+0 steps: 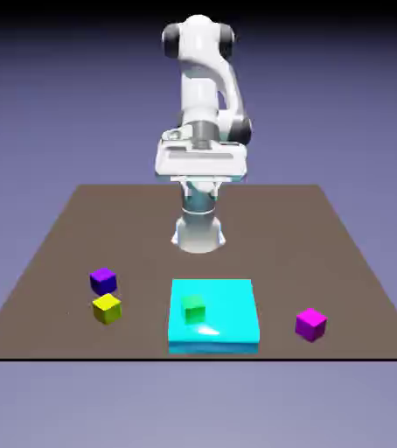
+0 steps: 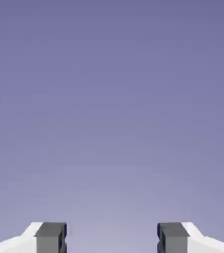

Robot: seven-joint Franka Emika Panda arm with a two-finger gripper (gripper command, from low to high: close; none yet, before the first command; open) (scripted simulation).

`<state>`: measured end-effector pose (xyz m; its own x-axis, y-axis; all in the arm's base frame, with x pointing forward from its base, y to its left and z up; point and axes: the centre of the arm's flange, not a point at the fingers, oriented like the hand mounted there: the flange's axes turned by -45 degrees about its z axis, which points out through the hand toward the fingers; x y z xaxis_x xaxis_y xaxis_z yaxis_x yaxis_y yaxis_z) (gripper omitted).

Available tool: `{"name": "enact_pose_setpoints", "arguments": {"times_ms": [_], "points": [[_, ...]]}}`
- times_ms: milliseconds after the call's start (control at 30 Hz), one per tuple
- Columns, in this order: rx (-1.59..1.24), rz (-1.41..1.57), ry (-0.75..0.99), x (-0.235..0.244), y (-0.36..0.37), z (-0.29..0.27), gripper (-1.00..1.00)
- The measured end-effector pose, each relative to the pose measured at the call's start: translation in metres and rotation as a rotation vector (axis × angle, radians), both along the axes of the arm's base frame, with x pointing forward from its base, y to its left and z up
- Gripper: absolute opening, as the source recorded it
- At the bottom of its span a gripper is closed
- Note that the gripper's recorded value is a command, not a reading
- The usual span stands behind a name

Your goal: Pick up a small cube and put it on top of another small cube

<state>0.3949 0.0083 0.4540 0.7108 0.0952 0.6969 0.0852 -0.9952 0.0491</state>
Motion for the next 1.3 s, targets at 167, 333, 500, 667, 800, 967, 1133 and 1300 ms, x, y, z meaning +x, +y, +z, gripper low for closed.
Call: {"name": "enact_pose_setpoints", "arguments": {"times_ms": [167,333,500,667,800,967,1133,1300], "points": [[-0.077,0.179,0.09,0.022,0.017,-0.02,0.0],[-0.152,0.37,0.171,0.042,0.037,-0.043,0.0],[-0.223,0.57,0.241,0.059,0.061,-0.068,0.0],[-0.292,0.778,0.298,0.073,0.086,-0.095,0.0],[-0.345,0.953,0.333,0.081,0.11,-0.118,0.0],[-0.407,1.171,0.365,0.088,0.138,-0.147,0.0],[-0.466,1.39,0.383,0.092,0.165,-0.176,0.0],[-0.524,1.616,0.384,0.092,0.195,-0.204,0.0]]}}
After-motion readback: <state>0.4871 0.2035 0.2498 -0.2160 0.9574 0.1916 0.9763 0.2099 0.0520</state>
